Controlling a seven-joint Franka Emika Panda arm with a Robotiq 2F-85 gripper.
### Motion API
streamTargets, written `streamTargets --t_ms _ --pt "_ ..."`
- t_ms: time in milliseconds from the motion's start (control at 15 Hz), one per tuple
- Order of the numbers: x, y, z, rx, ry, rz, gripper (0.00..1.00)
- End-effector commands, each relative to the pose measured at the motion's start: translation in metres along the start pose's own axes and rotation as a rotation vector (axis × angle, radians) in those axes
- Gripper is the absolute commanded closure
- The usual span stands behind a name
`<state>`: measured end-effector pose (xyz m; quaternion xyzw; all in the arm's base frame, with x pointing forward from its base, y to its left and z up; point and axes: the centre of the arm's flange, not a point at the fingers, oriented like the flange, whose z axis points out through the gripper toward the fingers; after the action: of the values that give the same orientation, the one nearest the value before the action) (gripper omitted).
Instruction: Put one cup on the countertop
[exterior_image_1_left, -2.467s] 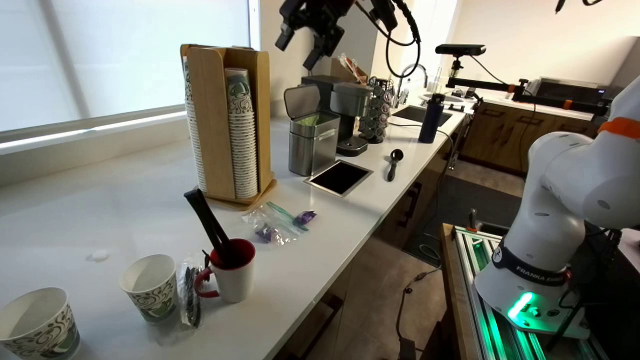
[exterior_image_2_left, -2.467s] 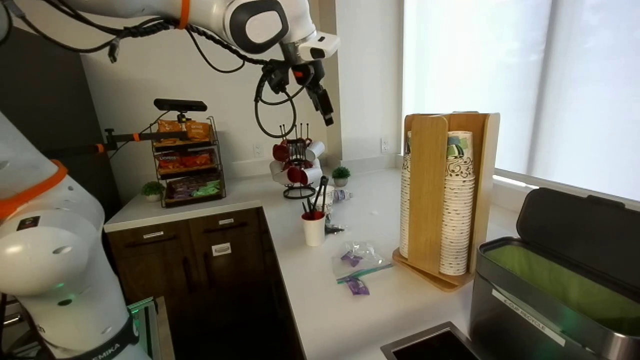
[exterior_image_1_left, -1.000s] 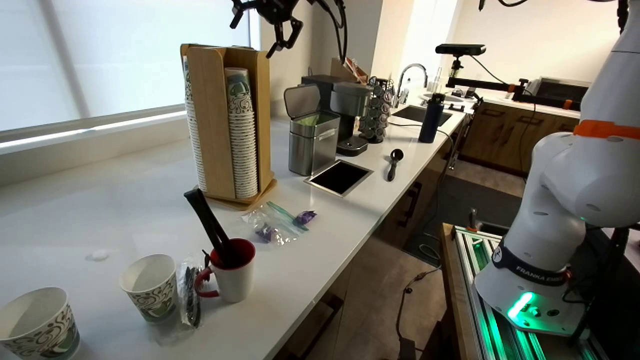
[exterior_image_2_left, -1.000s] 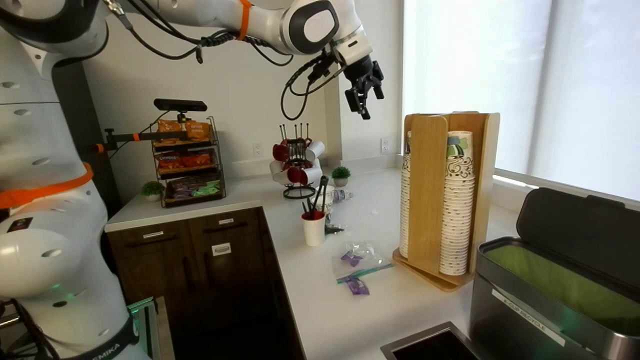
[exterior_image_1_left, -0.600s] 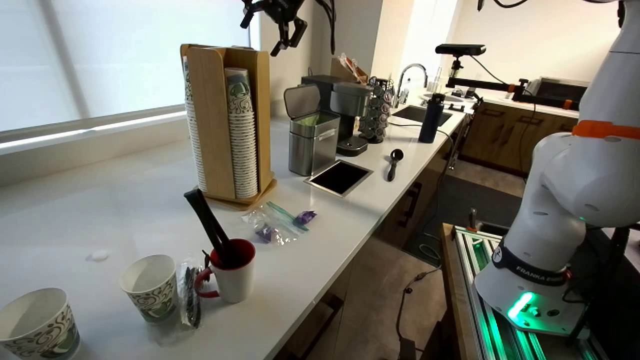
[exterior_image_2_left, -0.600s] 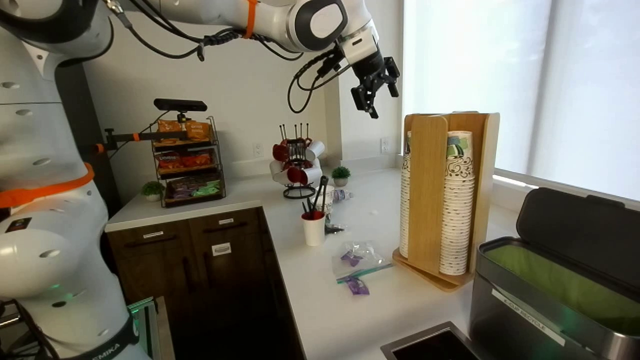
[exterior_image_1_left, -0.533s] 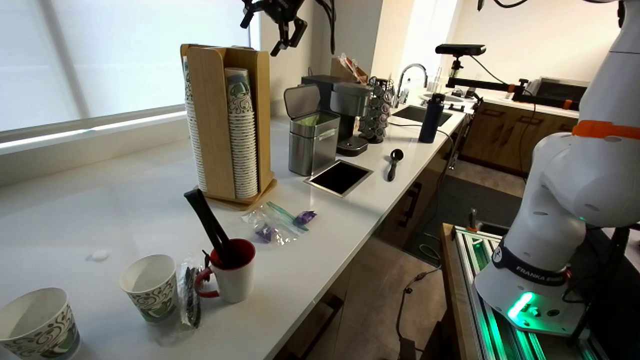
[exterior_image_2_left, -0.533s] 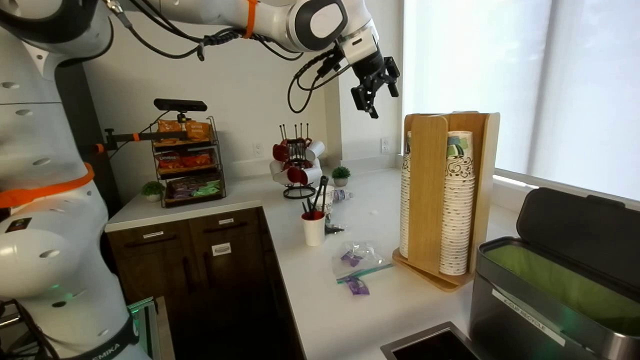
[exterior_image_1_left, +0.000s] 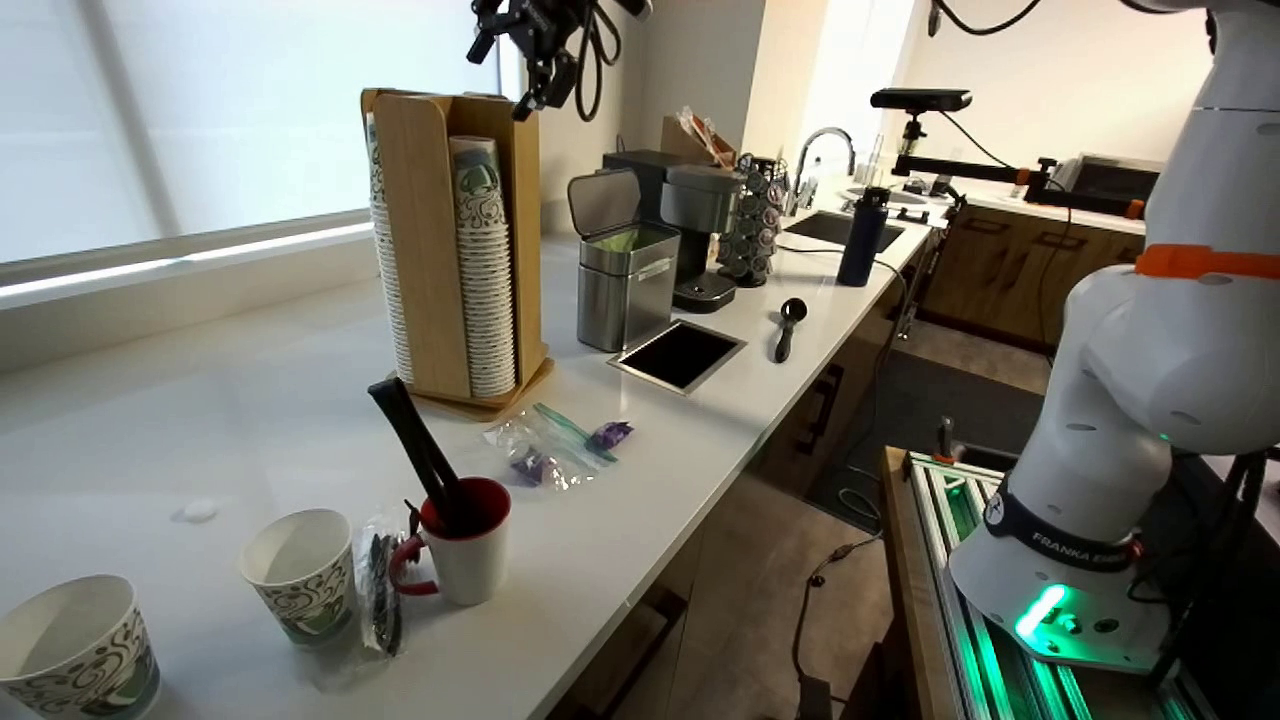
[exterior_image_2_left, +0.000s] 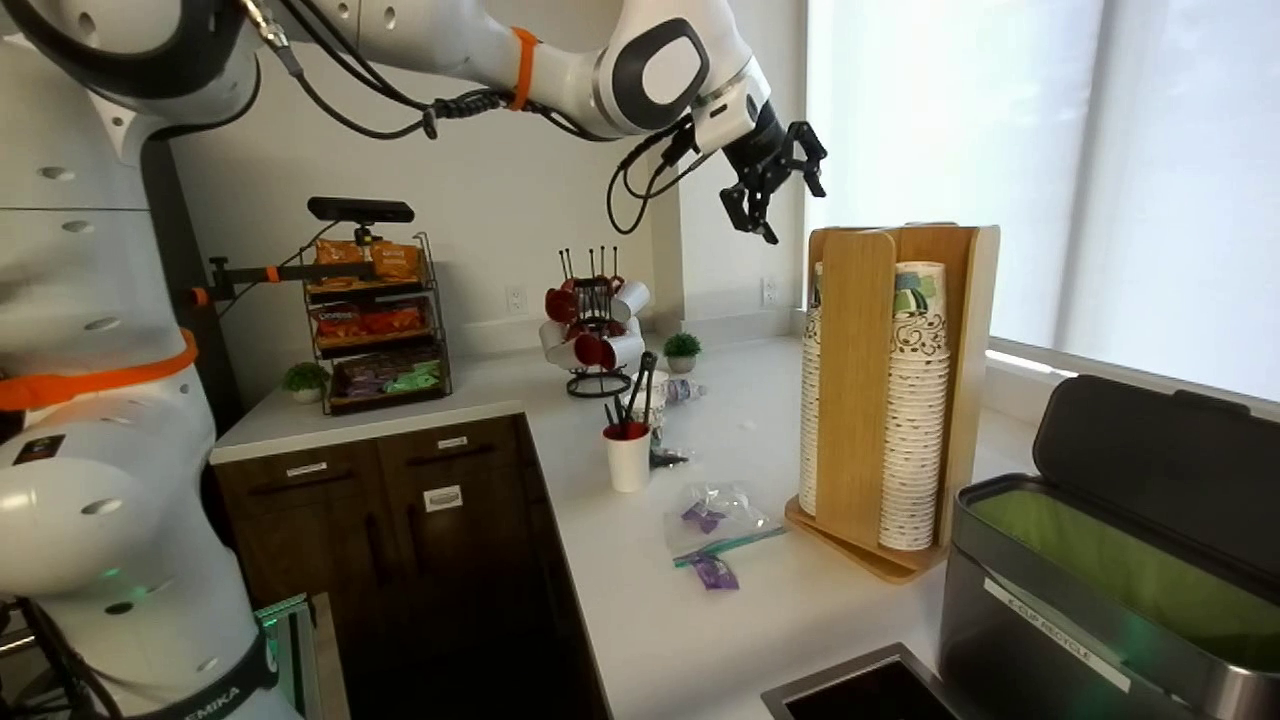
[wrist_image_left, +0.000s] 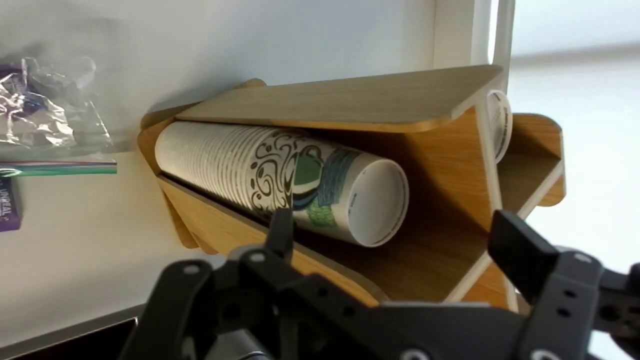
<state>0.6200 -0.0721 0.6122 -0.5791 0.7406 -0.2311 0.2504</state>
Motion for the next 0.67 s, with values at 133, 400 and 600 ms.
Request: streamTargets --t_ms 133,400,600 --pt "0.001 0.000 0.007 -0.006 0.007 -0.007 0.00" --pt "0.000 0.000 0.026 0.011 0.082 0.030 0.00" --pt "-0.002 0.000 0.043 -0.028 0.140 0.033 0.00"
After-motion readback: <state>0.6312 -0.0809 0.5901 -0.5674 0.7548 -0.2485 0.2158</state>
